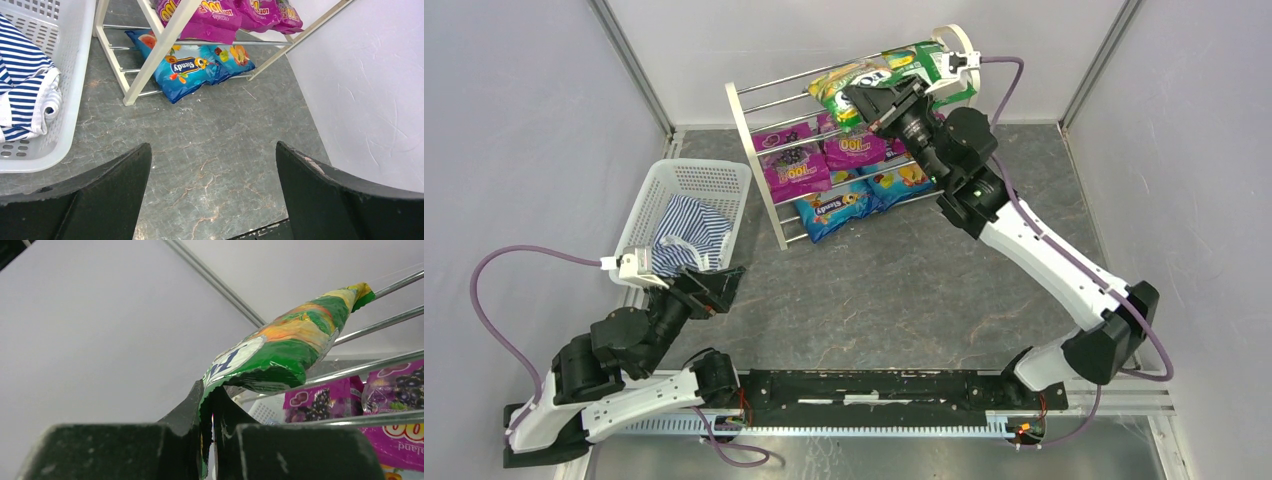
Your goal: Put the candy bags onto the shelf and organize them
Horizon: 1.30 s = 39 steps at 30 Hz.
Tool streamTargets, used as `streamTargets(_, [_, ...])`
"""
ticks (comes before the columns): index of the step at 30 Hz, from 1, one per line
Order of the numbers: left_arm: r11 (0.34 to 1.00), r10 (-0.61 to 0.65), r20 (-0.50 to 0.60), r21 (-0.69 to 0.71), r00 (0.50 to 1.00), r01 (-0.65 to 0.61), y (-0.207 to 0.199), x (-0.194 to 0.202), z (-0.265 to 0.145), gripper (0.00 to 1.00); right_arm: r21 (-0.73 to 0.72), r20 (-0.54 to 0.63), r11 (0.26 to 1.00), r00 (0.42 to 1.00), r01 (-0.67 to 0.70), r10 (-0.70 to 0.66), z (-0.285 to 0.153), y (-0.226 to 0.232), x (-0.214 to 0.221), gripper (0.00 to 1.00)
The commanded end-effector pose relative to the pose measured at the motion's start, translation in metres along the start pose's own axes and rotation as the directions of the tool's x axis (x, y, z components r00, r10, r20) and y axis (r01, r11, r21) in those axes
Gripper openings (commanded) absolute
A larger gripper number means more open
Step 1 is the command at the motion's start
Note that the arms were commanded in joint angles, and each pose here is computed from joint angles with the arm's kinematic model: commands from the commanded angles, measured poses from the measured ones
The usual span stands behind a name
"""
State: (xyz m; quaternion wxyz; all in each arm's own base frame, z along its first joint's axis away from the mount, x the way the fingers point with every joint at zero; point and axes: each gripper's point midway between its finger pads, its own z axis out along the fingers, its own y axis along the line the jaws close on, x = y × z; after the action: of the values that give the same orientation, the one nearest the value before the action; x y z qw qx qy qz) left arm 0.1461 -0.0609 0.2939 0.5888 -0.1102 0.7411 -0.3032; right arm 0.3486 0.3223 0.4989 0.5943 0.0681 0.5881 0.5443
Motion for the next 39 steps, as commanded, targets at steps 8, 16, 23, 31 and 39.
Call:
streamTargets(8, [0.999,0.033,0.027,-0.006,0.999,-0.033,0.002,-0.005,0.001,1.00,-0.065,0.231,0.987,0.960,-0.147,0.158,0.043,0.020,-0.054,0.06])
streamTargets(16, [1.000,0.027,0.031,0.006,0.999,-0.027,0.002,-0.006,0.000,1.00,-0.006,0.249,0.988,0.957,-0.155,0.152,0.070,-0.010,-0.053,0.06])
streamTargets(23, [1.000,0.021,0.034,0.014,0.999,-0.022,0.002,-0.007,-0.001,1.00,0.042,0.210,0.976,0.957,-0.214,0.201,0.080,-0.051,-0.035,0.05])
streamTargets(31, [1.000,0.024,0.034,0.015,0.999,-0.024,0.001,-0.007,-0.001,1.00,0.090,0.202,0.971,0.959,-0.222,0.201,0.072,-0.071,-0.021,0.06])
streamTargets(39, [1.000,0.025,0.033,0.014,0.999,-0.026,0.001,-0.006,-0.001,1.00,0.171,0.252,0.966,0.957,-0.193,0.146,0.038,-0.090,-0.027,0.06])
